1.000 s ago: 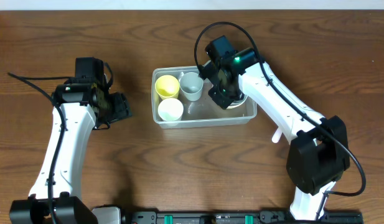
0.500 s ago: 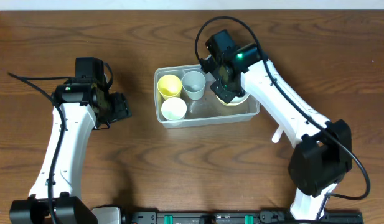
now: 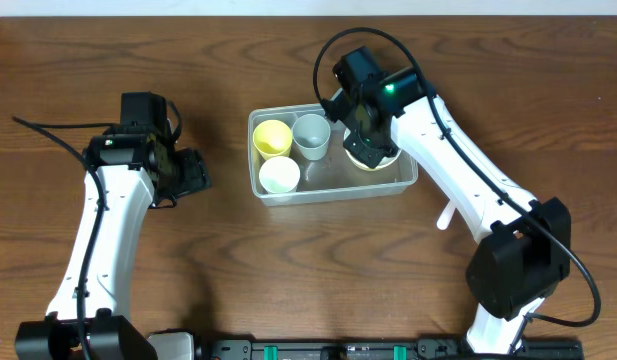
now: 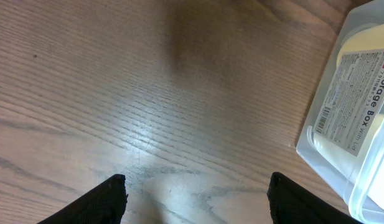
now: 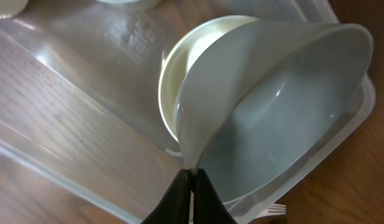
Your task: Pack container
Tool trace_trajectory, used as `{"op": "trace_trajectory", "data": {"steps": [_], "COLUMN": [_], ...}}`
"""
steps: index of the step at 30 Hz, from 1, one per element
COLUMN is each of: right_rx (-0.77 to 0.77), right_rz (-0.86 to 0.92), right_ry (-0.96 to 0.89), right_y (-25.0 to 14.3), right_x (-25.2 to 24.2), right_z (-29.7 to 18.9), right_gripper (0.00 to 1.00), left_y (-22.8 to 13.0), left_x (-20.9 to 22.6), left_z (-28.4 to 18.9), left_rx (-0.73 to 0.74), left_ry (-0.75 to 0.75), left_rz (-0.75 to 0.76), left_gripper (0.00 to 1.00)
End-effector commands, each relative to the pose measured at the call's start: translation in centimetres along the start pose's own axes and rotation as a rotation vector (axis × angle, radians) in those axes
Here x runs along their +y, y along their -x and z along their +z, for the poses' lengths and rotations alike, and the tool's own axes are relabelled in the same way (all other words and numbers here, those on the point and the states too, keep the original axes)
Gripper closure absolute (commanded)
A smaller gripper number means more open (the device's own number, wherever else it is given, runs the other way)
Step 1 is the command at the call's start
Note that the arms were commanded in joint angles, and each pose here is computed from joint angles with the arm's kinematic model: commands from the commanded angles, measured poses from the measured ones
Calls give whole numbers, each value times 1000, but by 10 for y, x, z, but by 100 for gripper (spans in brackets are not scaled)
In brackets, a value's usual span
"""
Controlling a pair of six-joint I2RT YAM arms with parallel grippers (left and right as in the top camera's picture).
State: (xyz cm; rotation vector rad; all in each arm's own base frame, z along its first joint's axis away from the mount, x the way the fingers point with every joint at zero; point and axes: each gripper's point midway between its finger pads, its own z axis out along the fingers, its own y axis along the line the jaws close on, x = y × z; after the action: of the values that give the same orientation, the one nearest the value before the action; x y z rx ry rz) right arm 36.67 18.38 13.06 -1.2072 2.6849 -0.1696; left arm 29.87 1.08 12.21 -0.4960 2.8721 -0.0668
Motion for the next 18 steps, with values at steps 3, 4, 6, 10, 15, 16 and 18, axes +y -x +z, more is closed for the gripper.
{"op": "trace_trajectory", "data": {"steps": [3, 4, 6, 10, 15, 16, 18], "right_rx": [-26, -26, -27, -27, -29, -33, -45], "right_rz": [-19, -19, -19, -18, -19, -21, -57], "right_ry": [-37, -37, -37, -37, -32, -22, 34], "right_y": [1, 1, 1, 1, 2, 2, 4], "right_x": [-8, -8, -8, -8, -7, -6, 4], "right_z": [-16, -16, -16, -16, -16, -16, -16], "right_gripper": [47, 30, 25, 25, 28, 29, 28], "left_y": [7, 7, 7, 7, 6, 6, 7], "left_x": [1, 1, 1, 1, 1, 1, 1], "left_z": [-5, -5, -5, -5, -5, -5, -5], "left_rx": [-18, -18, -18, -18, -17, -18, -18], "left_ry": [1, 1, 1, 1, 1, 1, 1], "left_rz": [8, 8, 8, 8, 8, 8, 8], "left_gripper": [27, 27, 27, 27, 27, 27, 27]}}
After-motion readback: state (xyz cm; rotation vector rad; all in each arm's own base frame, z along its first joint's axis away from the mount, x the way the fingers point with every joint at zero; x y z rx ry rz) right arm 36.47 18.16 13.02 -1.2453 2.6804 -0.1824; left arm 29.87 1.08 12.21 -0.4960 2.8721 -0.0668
